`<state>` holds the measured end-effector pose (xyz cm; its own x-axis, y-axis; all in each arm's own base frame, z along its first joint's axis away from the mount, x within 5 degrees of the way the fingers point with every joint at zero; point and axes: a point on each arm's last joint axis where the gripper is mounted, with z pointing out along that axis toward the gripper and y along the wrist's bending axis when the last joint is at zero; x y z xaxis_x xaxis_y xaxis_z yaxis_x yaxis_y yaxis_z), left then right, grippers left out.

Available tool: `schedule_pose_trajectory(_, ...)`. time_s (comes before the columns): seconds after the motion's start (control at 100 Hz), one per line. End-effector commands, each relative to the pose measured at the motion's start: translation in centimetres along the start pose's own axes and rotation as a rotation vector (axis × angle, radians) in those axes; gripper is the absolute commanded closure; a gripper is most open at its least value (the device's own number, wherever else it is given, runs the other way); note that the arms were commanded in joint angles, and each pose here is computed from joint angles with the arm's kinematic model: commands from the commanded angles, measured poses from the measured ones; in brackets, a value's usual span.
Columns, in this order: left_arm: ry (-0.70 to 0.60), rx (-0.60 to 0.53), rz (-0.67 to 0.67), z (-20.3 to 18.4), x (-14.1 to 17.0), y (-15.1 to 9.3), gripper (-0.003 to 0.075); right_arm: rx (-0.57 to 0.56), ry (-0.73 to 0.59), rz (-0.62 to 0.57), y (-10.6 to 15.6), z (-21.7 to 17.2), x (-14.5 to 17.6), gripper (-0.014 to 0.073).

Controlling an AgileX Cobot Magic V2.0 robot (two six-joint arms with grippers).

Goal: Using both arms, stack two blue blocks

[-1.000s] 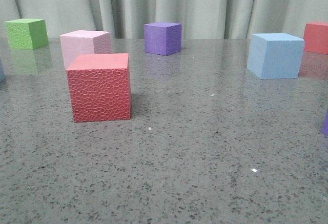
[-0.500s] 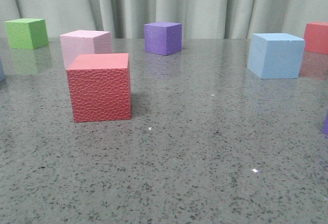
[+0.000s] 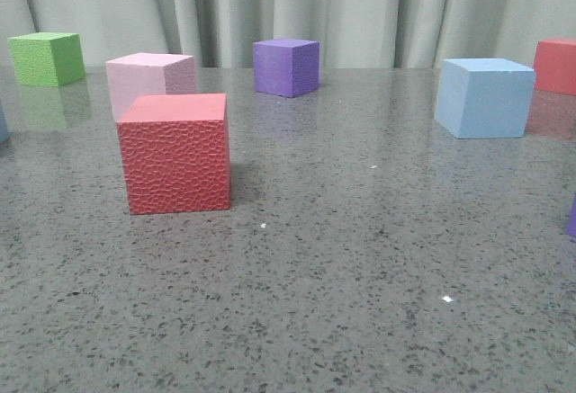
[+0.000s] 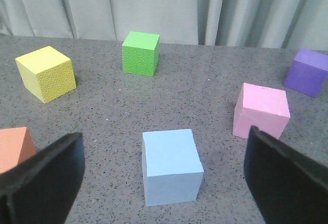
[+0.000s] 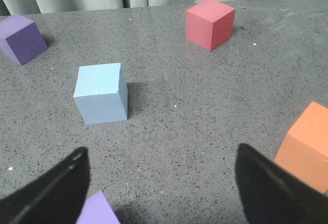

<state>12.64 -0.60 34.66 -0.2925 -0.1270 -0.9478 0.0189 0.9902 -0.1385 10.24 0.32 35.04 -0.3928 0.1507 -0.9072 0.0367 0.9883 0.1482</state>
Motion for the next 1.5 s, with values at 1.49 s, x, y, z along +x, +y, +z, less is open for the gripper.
schedule_pose_trajectory(1.49, -0.137, 0.017, -0.028, -0.4, -2.1, -0.3, 0.0092, -0.05, 0.659, -0.063, 8.6, 22.8, -10.7, -0.0048)
